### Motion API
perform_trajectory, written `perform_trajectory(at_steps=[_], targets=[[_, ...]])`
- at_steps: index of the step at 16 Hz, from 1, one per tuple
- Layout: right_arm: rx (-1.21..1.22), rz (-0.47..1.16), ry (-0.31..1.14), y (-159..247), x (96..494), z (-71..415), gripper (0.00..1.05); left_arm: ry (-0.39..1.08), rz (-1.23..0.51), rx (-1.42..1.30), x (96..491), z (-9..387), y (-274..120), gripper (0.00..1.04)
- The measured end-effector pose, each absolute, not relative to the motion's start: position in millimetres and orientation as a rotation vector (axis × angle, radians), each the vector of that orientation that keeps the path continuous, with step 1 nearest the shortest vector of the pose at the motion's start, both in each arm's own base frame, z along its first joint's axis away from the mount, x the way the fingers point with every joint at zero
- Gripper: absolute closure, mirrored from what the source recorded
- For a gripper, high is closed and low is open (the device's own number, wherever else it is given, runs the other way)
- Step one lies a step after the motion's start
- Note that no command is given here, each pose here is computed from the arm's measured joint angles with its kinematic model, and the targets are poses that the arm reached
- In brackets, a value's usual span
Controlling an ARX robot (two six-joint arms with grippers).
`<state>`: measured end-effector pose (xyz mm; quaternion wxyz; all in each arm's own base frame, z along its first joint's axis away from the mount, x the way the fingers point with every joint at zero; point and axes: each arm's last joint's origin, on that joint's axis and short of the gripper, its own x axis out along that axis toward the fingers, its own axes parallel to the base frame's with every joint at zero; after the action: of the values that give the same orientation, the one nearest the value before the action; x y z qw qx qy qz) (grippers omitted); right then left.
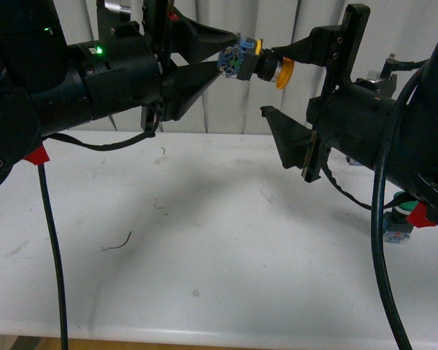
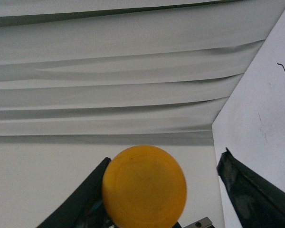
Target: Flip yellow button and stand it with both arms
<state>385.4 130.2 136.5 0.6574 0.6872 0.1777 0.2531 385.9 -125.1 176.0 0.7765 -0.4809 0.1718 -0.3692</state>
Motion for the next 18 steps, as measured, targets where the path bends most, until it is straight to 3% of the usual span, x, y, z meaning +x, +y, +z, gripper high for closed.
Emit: perform_trajectory(at_steps=[3, 4, 11, 16, 17, 18], targets=[[1.562, 0.589, 0.399, 132, 387, 140, 0.63, 0.385, -0.785, -1.044, 387, 171, -125, 0.75], [1.561, 0.590, 0.399, 132, 387, 140, 0.67, 0.384, -0.784, -1.044, 387, 171, -125, 0.75], [1.560, 0.593, 0.397, 133, 388, 141, 0.67, 0.375, -0.786, -1.040, 387, 172, -125, 0.75], [1.557, 0.603, 0.417, 136, 387, 140, 0.67, 0.361, -0.791, -1.038, 388, 173, -122, 0.15], [1.556, 0.607, 0.420, 136, 387, 140, 0.67, 0.370, -0.753, -1.044, 394, 166, -112, 0.07], [1.555, 0.609, 0.423, 136, 387, 140, 0.68, 0.373, -0.724, -1.049, 398, 161, -104, 0.07]])
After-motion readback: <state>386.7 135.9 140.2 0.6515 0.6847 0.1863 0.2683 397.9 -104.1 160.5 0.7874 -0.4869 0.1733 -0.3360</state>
